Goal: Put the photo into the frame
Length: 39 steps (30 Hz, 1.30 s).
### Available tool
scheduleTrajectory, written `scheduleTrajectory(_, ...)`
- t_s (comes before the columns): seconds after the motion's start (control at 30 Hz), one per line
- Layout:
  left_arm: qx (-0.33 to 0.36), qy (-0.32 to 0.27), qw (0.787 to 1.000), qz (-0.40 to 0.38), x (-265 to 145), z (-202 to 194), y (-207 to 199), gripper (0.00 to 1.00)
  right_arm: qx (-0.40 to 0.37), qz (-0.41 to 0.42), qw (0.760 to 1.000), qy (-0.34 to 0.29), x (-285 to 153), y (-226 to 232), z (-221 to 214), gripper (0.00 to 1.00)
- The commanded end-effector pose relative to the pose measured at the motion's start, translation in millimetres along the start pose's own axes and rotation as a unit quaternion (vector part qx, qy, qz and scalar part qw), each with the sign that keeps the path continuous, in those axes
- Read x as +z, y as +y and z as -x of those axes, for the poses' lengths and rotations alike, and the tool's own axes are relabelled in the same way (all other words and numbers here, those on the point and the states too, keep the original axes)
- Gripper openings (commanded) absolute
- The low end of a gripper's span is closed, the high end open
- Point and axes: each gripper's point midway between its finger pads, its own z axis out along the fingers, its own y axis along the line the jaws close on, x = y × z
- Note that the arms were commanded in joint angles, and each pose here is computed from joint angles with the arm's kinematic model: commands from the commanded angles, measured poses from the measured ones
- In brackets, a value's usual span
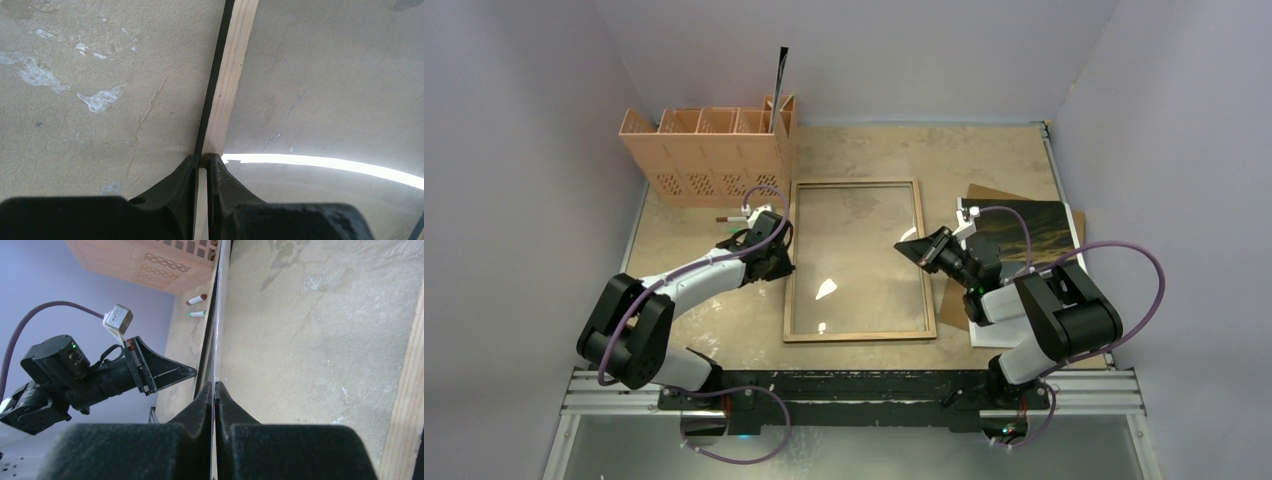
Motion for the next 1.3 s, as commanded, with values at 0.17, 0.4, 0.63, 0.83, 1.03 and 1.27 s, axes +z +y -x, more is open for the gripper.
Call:
scheduleTrajectory(0.17, 0.005, 0.008, 1.000, 0.008, 4, -3, 6, 0.13, -0.040, 0.052, 0.997, -0.030, 1, 25, 12, 0.00)
scheduleTrajectory(0.4, 0.004, 0.009, 1.000, 0.006, 4, -4, 5, 0.13, -0.030, 0.034, 0.998, -0.035, 6, 18, 16, 0.00)
scheduleTrajectory(0.63, 0.005, 0.010, 1.000, 0.005, 4, -4, 5, 0.13, -0.014, 0.011, 1.000, -0.024, 10, 7, 13, 0.00)
scheduleTrajectory(0.83, 0.005, 0.011, 1.000, 0.004, 5, -5, 5, 0.13, -0.034, -0.028, 0.999, -0.033, 10, -2, 19, 0.00)
scheduleTrajectory(1.03, 0.005, 0.011, 1.000, 0.001, 5, -5, 4, 0.13, -0.058, -0.021, 0.998, -0.032, 11, 2, 21, 0.00)
scheduleTrajectory(1.27, 0.004, 0.013, 1.000, -0.003, 5, -6, 3, 0.13, -0.055, -0.009, 0.998, -0.023, 14, 3, 18, 0.00)
